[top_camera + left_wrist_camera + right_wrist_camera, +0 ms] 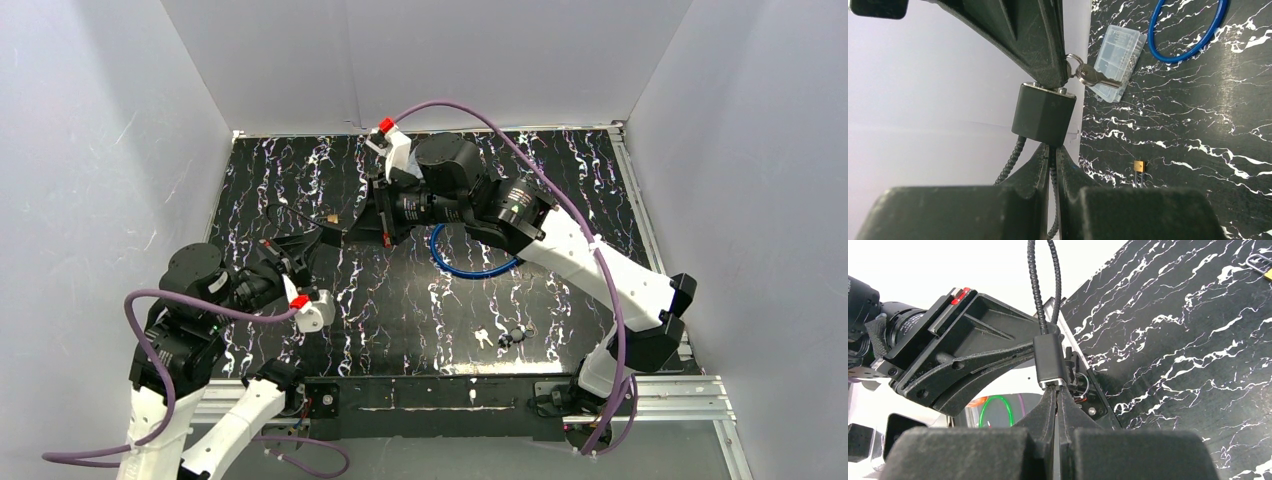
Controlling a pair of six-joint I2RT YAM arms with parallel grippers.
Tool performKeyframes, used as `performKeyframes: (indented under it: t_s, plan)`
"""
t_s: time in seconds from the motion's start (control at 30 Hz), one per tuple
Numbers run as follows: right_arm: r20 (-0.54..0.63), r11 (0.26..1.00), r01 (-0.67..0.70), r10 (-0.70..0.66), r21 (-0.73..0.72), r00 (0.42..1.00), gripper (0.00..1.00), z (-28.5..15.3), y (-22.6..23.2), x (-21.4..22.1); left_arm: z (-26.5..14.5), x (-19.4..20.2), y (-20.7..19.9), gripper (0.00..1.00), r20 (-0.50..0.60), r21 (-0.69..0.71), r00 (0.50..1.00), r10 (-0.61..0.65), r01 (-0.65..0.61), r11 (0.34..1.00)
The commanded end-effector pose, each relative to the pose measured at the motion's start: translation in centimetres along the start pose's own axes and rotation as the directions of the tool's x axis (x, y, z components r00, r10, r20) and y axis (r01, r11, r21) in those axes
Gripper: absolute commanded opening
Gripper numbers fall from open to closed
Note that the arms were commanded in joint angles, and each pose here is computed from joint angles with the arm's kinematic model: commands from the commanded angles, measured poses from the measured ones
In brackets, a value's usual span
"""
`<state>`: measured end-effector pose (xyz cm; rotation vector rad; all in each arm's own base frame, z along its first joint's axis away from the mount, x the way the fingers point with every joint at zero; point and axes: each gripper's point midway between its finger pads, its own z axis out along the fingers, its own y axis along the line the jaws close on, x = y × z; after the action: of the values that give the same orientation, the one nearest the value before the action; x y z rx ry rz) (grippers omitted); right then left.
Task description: Unlock with the key
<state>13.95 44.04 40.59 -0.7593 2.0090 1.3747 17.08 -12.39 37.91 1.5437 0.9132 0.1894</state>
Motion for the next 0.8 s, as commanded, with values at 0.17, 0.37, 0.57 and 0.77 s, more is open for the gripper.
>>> performKeyframes:
  t_s: [0.17,0.37,0.57,0.77]
  plan:
    - [0.12,0.984,0.091,-0.073,-0.152,0.99,0.01,0.9,2.7,-2.3,-0.1,-5.2,-0.1,0.0,0.265,0.03,0.964,0.021,-0.03,0.999]
    - [0.086,0.98,0.097,-0.083,-0.176,0.993,0.27,0.3,3.0,-1.5,0.1,-4.5,0.2,0.0,0.228,0.018,0.974,0.011,-0.016,1.0]
    - [0.125,0.984,0.108,-0.09,-0.145,0.988,0.44,-2.7,2.6,-1.1,-0.5,-4.3,0.1,0.0,0.207,0.002,0.978,-0.004,0.003,1.0]
    - [0.163,0.988,0.118,-0.101,-0.101,0.981,0.64,-5.7,2.1,-0.9,-0.5,-3.4,-0.4,0.0,0.165,0.005,0.986,-0.005,0.004,1.0]
